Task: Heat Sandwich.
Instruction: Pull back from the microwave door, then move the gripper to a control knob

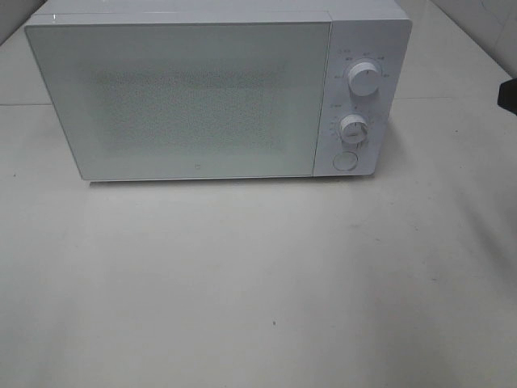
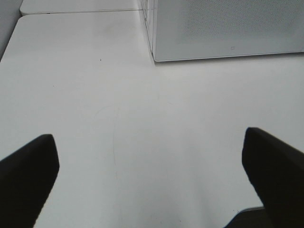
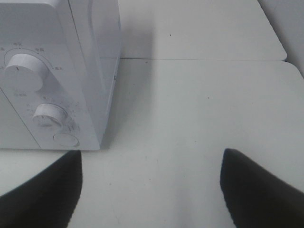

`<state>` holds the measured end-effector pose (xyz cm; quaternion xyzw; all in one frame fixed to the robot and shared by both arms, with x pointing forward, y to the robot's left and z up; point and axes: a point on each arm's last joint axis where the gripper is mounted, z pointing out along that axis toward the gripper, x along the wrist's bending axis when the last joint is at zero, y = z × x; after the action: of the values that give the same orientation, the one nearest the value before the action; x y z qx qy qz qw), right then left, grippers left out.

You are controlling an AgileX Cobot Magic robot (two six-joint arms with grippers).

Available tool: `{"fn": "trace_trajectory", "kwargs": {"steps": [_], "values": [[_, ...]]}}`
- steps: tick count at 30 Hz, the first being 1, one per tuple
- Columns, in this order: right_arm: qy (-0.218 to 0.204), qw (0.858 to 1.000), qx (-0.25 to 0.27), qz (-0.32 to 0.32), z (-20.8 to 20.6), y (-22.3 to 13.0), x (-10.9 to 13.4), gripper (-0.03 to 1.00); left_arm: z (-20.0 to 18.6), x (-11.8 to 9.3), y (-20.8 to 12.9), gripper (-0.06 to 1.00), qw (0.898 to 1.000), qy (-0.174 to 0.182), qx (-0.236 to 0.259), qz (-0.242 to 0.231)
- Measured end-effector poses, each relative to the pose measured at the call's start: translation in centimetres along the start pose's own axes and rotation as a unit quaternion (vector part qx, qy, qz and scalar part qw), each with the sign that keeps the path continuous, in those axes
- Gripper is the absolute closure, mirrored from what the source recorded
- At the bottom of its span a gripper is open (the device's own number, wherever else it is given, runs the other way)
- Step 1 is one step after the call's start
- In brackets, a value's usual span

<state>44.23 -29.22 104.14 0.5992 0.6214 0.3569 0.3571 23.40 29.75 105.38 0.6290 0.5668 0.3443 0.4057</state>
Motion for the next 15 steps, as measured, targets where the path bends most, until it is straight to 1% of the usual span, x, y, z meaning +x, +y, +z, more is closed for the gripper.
{"fn": "trace_trajectory", "kwargs": {"steps": [2,6,8,9,12,13,15], "values": [[0.002,1.000,-0.005,0.000,0.3,-0.1,0.0,0.20,0.0,0.0,0.0,-0.05,1.000,0.000,0.000,0.000],[0.017,0.999,-0.049,0.000,1.4,-1.5,0.4,0.20,0.0,0.0,0.0,-0.05,1.000,0.000,0.000,0.000],[0.022,0.998,-0.058,0.003,1.5,-1.9,0.5,0.20,0.0,0.0,0.0,-0.05,1.000,0.000,0.000,0.000],[0.032,0.997,-0.071,-0.001,1.8,-2.5,1.0,0.20,0.0,0.0,0.0,-0.05,1.000,0.000,0.000,0.000],[0.048,0.995,-0.084,-0.013,2.3,-3.8,2.0,0.20,0.0,0.0,0.0,-0.05,1.000,0.000,0.000,0.000],[0.048,0.995,-0.084,-0.013,2.3,-3.8,2.0,0.20,0.0,0.0,0.0,-0.05,1.000,0.000,0.000,0.000],[0.055,0.994,-0.098,-0.017,2.8,-4.8,3.1,0.20,0.0,0.0,0.0,-0.05,1.000,0.000,0.000,0.000]]}}
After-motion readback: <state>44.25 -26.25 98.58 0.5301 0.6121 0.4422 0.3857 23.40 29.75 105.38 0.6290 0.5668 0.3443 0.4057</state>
